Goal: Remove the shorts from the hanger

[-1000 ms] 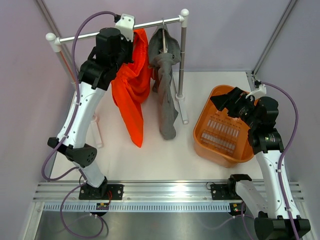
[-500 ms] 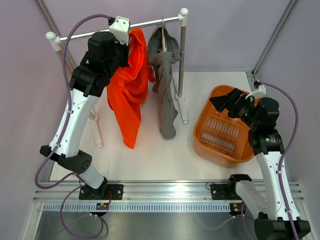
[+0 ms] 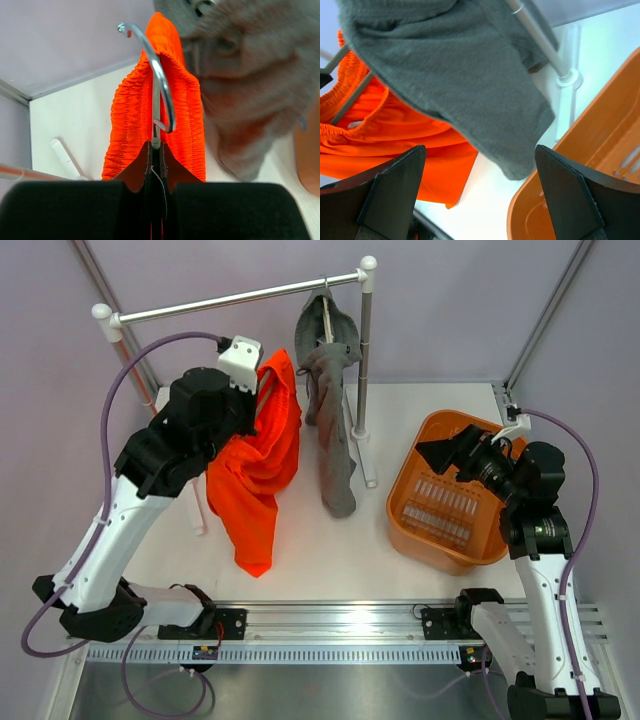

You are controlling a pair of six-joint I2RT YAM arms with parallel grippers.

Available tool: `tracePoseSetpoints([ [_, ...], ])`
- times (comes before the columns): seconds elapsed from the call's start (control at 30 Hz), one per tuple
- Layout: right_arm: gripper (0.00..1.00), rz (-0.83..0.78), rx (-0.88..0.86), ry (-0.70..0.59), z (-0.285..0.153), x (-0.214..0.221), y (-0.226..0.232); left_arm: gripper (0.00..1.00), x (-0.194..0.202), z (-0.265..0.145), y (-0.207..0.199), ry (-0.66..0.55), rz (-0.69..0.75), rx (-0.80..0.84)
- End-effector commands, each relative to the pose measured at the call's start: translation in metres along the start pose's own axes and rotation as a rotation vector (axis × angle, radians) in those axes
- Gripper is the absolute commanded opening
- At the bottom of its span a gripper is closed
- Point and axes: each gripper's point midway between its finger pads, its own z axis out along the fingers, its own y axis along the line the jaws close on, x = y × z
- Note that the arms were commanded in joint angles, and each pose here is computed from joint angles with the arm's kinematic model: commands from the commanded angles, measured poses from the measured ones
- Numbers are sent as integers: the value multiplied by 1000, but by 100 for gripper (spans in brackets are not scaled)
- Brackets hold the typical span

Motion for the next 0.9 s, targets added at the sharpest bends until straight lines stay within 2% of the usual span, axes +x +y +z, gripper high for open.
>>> tracePoseSetpoints([
  [0.0, 99, -33, -119, 33, -12, -2, 31, 0, -5, -25, -6, -49, -21, -25],
  [0.17, 99, -56, -174, 105, -25, 7, 48, 0, 33, -45, -38, 45, 75, 4],
  [0.23, 100, -71, -189, 114, -28, 8, 56, 0, 43, -56, -43, 55, 70, 32],
  [0.33, 99, -94, -197, 131, -27, 13, 67, 0, 54, -72, -59, 60, 56, 116],
  [0.37, 100, -95, -226, 172, -27, 24, 77, 0, 59, -77, -70, 68, 67, 164],
  [0.57, 99, -127, -227, 241, -9, 46, 99, 0, 67, -100, -97, 59, 75, 322],
  [0.7, 100, -151, -234, 304, 4, 69, 117, 0, 68, -102, -106, 61, 92, 354],
  [0.87, 99, -173, -172, 297, 26, 80, 129, 0, 63, -106, -115, 45, 93, 400],
])
